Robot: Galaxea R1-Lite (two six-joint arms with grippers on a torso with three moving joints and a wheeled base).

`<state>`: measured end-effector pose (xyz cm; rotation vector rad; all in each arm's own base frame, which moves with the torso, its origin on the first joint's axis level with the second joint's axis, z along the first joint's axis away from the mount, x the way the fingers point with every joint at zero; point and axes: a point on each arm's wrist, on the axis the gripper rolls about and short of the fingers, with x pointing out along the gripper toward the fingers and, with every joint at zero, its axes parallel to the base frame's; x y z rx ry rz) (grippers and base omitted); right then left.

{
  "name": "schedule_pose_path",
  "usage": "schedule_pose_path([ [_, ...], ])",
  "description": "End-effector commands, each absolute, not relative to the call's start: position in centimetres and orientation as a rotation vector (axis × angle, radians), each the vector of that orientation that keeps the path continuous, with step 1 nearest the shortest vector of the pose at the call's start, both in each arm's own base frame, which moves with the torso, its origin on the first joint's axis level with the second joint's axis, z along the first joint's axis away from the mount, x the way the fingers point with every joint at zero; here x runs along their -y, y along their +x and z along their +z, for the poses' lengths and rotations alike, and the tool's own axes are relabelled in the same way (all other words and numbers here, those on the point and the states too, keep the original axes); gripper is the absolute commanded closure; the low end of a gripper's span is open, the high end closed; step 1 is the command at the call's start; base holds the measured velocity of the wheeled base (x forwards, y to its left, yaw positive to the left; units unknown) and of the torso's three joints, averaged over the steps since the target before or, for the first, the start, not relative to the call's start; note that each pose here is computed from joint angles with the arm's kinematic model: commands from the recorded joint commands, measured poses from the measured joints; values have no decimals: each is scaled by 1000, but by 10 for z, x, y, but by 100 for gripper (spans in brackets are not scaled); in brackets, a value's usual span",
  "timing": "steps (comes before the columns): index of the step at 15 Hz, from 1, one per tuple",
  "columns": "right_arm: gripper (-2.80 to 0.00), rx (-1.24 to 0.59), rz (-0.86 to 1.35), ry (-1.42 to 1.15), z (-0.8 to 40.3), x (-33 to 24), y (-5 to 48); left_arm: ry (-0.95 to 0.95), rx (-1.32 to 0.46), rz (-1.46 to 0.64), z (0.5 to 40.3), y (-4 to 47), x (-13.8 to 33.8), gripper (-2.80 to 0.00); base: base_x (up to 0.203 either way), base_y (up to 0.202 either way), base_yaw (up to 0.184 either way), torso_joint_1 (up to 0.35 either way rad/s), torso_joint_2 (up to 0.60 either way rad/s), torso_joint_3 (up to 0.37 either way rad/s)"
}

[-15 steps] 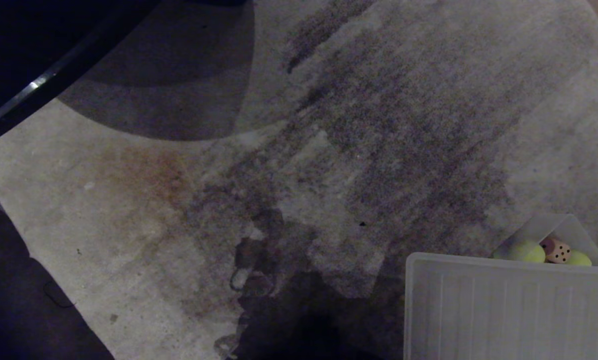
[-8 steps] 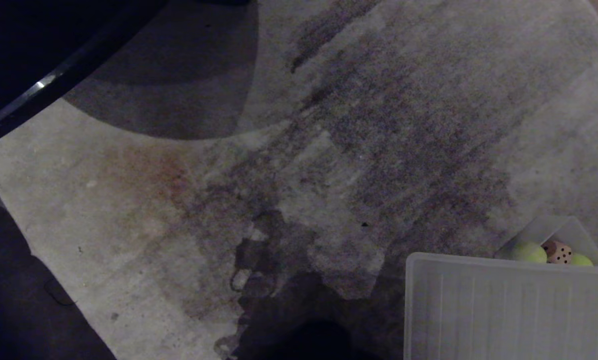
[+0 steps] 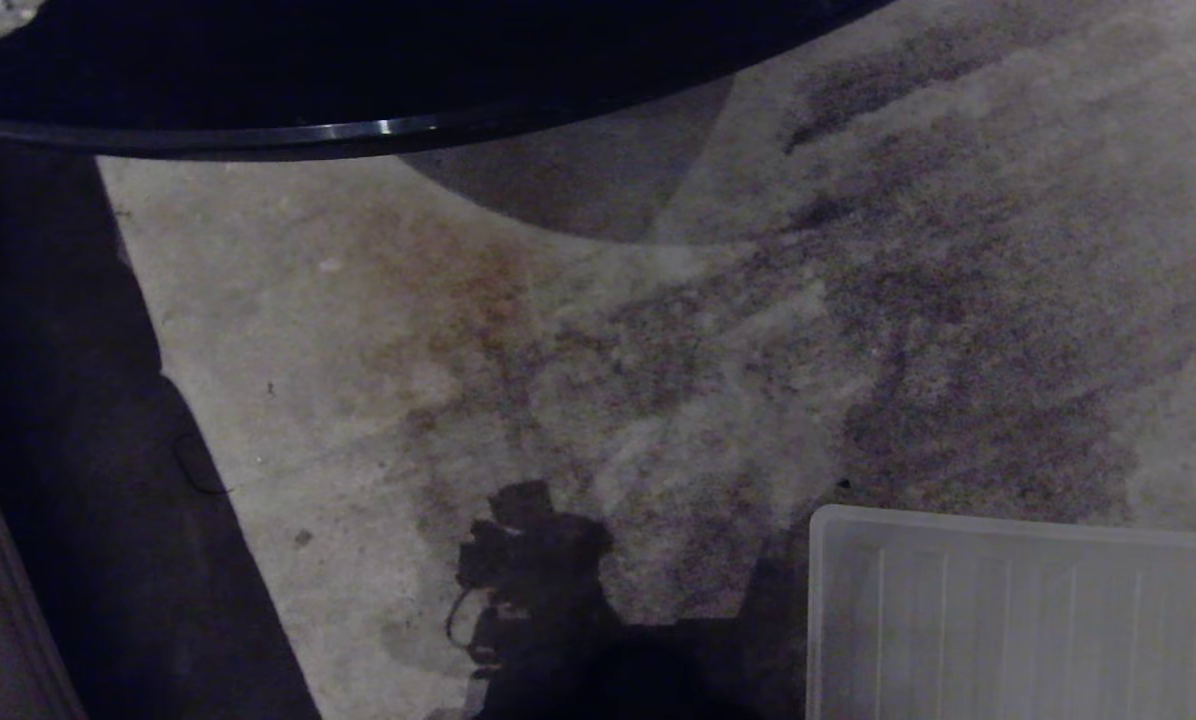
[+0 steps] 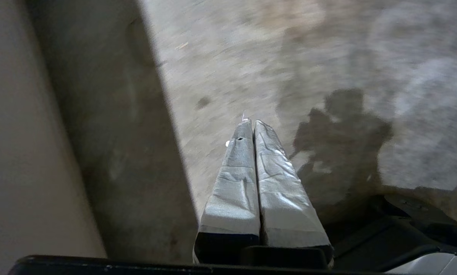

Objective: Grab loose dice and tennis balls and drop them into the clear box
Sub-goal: Close the lid

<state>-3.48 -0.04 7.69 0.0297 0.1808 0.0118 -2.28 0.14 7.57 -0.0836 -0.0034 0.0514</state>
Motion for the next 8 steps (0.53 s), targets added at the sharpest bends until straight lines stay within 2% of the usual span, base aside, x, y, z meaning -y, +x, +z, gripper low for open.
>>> schedule_pose_path([
  [1, 0, -184, 11, 30, 77, 0, -35, -86, 2, 52, 75, -23, -1, 0, -1, -8, 117, 2, 2, 2],
  [2, 0, -184, 9, 29, 77, 0, -35, -86, 2, 52, 75, -23, -1, 0, -4, -4, 79, 6, 3, 7],
  [7, 0, -184, 10, 29, 77, 0, -35, -84, 1, 52, 75, -23, -1, 0, 0, 0, 0, 0, 0, 0],
  [8, 0, -184, 11, 30, 77, 0, -35, -86, 1, 52, 75, -23, -1, 0, -80, 0, 3, 7, 2, 0],
])
